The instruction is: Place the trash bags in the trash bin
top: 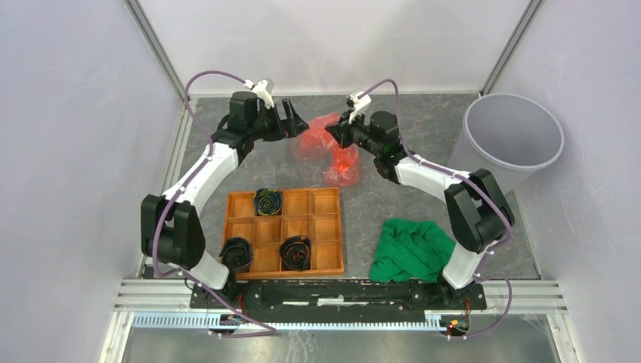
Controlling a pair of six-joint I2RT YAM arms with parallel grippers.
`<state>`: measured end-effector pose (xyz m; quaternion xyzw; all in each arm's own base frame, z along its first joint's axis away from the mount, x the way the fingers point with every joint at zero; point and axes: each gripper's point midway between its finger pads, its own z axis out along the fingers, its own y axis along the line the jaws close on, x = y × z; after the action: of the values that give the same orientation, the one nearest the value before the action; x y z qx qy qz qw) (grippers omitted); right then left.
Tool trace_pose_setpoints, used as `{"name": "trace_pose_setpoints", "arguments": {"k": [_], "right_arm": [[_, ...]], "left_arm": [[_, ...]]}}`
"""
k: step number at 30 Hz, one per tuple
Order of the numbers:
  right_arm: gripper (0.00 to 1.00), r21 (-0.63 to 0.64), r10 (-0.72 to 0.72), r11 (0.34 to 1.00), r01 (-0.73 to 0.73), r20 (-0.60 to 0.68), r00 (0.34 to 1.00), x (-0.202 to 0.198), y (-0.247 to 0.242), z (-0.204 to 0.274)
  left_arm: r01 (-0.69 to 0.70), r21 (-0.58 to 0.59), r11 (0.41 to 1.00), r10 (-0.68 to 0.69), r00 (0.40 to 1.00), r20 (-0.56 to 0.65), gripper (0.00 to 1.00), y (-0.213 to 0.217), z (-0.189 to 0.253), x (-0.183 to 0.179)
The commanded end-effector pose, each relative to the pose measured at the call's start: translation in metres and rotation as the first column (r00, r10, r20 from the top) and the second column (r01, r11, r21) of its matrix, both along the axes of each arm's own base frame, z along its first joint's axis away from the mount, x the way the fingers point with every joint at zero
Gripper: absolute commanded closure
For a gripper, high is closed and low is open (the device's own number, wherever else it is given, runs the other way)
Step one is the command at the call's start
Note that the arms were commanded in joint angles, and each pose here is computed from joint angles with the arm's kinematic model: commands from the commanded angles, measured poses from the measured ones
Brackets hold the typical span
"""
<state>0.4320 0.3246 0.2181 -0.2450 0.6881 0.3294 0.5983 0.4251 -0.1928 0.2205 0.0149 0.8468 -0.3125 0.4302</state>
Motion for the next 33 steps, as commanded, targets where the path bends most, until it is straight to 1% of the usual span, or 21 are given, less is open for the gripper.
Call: {"name": "trace_pose_setpoints", "arguments": {"k": [1,3,7,10,12,13,15,18,20,24,28,29,33], "right_arm": [[1.0,-0.04,-0.06,0.998,0.057,-0.062,0.996,0.009,-0.008,-0.021],[1.0,0.012,-0.044,0.999,0.045,-0.05,0.998,0.006,-0.01,-0.009],[0.99,0.161,0.021,0.987,-0.015,-0.033,0.999,-0.001,-0.025,0.025],[1.0,0.228,0.063,0.973,-0.047,-0.066,0.996,-0.002,-0.038,0.036],[1.0,0.295,0.079,0.954,-0.052,-0.08,0.994,-0.005,-0.054,0.045],[1.0,0.315,0.087,0.947,-0.062,-0.067,0.994,-0.007,-0.059,0.05],[0.99,0.323,0.072,0.945,-0.052,-0.05,0.996,-0.01,-0.072,0.055],[1.0,0.273,0.023,0.962,-0.012,-0.036,0.999,-0.01,-0.085,0.055],[1.0,0.265,0.01,0.964,-0.005,-0.02,1.0,-0.012,-0.09,0.06],[1.0,0.315,-0.006,0.949,-0.011,0.054,0.999,-0.029,-0.101,0.083],[0.99,0.35,0.004,0.936,-0.04,0.104,0.995,-0.044,-0.103,0.103],[0.99,0.354,0.007,0.934,-0.046,0.111,0.994,-0.047,-0.103,0.106],[1.0,0.393,0.043,0.915,-0.094,0.137,0.99,-0.06,-0.101,0.118]], "left_arm": [[-0.008,-0.064,0.998,0.012,0.998,0.053,0.01,-0.001,0.027,0.0],[-0.006,-0.061,0.998,0.01,0.999,0.053,0.01,-0.001,0.027,0.0],[0.024,-0.088,0.996,-0.021,0.999,0.042,0.01,-0.008,0.026,-0.002],[0.05,-0.148,0.988,-0.045,0.998,0.032,0.02,-0.016,0.027,-0.006],[0.067,-0.194,0.979,-0.065,0.998,0.015,0.03,-0.022,0.024,-0.009],[0.073,-0.219,0.973,-0.075,0.997,0.0,0.03,-0.025,0.022,-0.012],[0.096,-0.274,0.957,-0.1,0.995,0.002,0.02,-0.032,0.024,-0.014],[0.146,-0.346,0.927,-0.16,0.987,-0.011,0.01,-0.044,0.022,-0.019],[0.172,-0.393,0.903,-0.199,0.98,-0.027,0.01,-0.05,0.019,-0.022],[0.195,-0.499,0.844,-0.25,0.967,-0.045,0.04,-0.061,0.014,-0.026],[0.185,-0.623,0.76,-0.298,0.951,-0.082,0.05,-0.07,0.006,-0.031],[0.198,-0.641,0.741,-0.311,0.948,-0.067,0.05,-0.071,0.006,-0.032],[0.22,-0.74,0.635,-0.363,0.931,-0.035,0.08,-0.075,0.017,-0.041]]}}
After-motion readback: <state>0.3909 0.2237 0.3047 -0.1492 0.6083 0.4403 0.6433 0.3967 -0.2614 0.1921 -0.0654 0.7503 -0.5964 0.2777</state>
